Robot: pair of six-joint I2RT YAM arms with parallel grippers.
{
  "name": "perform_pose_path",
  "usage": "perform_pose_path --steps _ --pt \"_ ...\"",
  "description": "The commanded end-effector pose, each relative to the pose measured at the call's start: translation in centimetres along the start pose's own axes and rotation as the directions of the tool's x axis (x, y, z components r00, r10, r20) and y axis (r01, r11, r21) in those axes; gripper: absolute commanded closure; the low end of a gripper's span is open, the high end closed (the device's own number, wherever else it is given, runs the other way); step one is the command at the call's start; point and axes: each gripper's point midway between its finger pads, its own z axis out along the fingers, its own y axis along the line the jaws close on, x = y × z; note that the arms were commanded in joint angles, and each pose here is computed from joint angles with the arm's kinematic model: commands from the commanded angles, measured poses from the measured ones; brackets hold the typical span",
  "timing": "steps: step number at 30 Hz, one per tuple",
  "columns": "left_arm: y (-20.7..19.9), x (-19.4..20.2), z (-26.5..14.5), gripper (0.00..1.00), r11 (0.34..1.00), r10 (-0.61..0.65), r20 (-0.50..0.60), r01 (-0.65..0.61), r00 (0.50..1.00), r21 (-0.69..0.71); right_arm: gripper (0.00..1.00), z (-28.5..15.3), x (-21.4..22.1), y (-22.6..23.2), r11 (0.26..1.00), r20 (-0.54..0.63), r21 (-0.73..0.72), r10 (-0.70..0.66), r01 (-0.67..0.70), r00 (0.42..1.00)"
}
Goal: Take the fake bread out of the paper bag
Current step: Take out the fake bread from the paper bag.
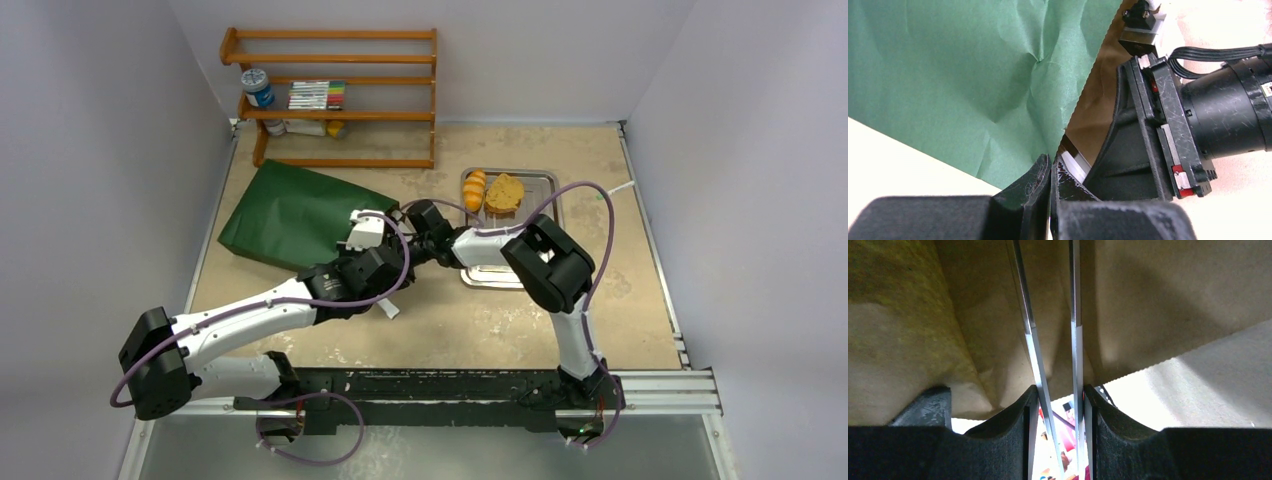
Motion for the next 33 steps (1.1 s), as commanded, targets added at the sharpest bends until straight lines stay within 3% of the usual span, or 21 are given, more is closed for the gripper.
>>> perform_pose_path --steps 1,8,16,26,33 --pt "-1.8 -1.0 -0.5 1.0 0.996 -0.043 0.029 0.04 0.999 0.076 0.63 0.4 0.0 2.9 0.997 -0.034 -0.064 -0.047 0.045 0.998" --pt "-1.9 -0.6 -0.6 1.0 0.995 -0.048 0.027 0.045 0.999 0.086 0.67 1.2 -0.1 2.9 0.996 -0.062 -0.074 -0.054 0.049 0.997" --pt "-1.5 -1.1 -0.5 1.0 0.997 -0.062 0.047 0.059 0.997 0.056 1.0 0.8 1.1 2.4 0.996 -0.09 -0.084 -0.045 0.037 0.995" --pt "1.5 -1.6 -0.9 1.0 0.99 -0.124 0.089 0.13 0.988 -0.062 1.0 -3.2 1.4 1.8 0.995 -0.004 -0.07 -0.07 0.07 0.998" --pt "2.0 -1.5 -0.4 1.0 0.987 -0.102 0.068 0.11 0.992 -0.12 1.0 -5.9 1.3 1.5 0.993 0.074 -0.044 -0.11 0.114 0.991"
